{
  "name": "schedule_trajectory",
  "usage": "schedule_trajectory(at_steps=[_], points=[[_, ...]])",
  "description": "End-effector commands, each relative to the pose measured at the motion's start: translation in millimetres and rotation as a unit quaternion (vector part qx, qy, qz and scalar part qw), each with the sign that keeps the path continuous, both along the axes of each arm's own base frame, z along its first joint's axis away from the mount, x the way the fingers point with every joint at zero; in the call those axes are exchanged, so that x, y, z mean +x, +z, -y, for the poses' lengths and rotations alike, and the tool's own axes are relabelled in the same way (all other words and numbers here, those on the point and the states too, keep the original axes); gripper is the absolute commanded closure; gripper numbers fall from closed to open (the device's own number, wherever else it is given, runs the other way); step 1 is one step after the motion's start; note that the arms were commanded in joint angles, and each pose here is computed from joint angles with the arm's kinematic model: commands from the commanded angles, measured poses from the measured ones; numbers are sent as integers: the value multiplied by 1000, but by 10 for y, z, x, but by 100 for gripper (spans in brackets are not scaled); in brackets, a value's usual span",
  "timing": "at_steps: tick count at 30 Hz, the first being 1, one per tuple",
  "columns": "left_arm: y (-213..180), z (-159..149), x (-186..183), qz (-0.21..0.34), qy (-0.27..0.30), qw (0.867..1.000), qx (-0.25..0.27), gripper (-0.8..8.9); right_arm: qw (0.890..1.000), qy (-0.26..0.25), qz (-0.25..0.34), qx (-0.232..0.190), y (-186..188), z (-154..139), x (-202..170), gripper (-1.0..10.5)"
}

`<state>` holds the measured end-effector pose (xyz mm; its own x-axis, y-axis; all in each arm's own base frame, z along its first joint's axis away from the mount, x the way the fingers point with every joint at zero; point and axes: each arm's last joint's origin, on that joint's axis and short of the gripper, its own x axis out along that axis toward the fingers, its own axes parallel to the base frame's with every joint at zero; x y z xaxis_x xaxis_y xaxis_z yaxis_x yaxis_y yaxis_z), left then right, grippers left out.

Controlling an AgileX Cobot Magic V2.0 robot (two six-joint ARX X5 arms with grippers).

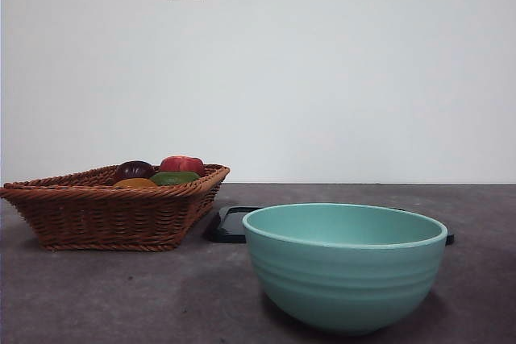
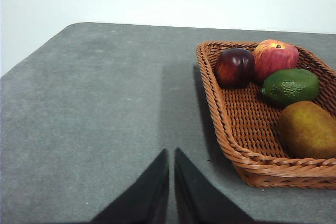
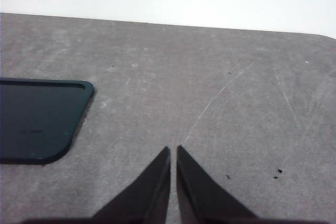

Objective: Pick up the wifruite, put it on the bowl, pick up the plate, put it on desk

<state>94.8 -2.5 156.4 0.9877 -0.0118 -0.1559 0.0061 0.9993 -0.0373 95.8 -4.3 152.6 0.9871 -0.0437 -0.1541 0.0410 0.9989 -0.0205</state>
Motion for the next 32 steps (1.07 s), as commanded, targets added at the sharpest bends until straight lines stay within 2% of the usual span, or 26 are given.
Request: schedule_trajectory(at_steps=[1, 4, 11, 22, 28, 32], points=[[-70, -1, 8, -11, 2, 1000, -1, 798, 1000, 0, 9, 9, 5, -2, 4, 932], [-71, -1, 8, -11, 7, 999, -35, 798, 999, 9, 7, 41, 0, -10, 4, 932], [66, 0, -14, 7, 9, 998, -61, 798, 995, 23, 18, 95, 74, -23, -7, 935], [553, 52, -129, 65, -25, 989, -133, 798, 978, 43, 72, 190, 604, -66, -154, 937], [845, 84, -236, 39, -65, 986, -152, 798, 973, 70, 60, 210, 979, -96, -341, 937], [1085, 107, -340, 5, -110, 983, -150, 798, 969, 105, 11, 223, 1231, -118, -478, 937]])
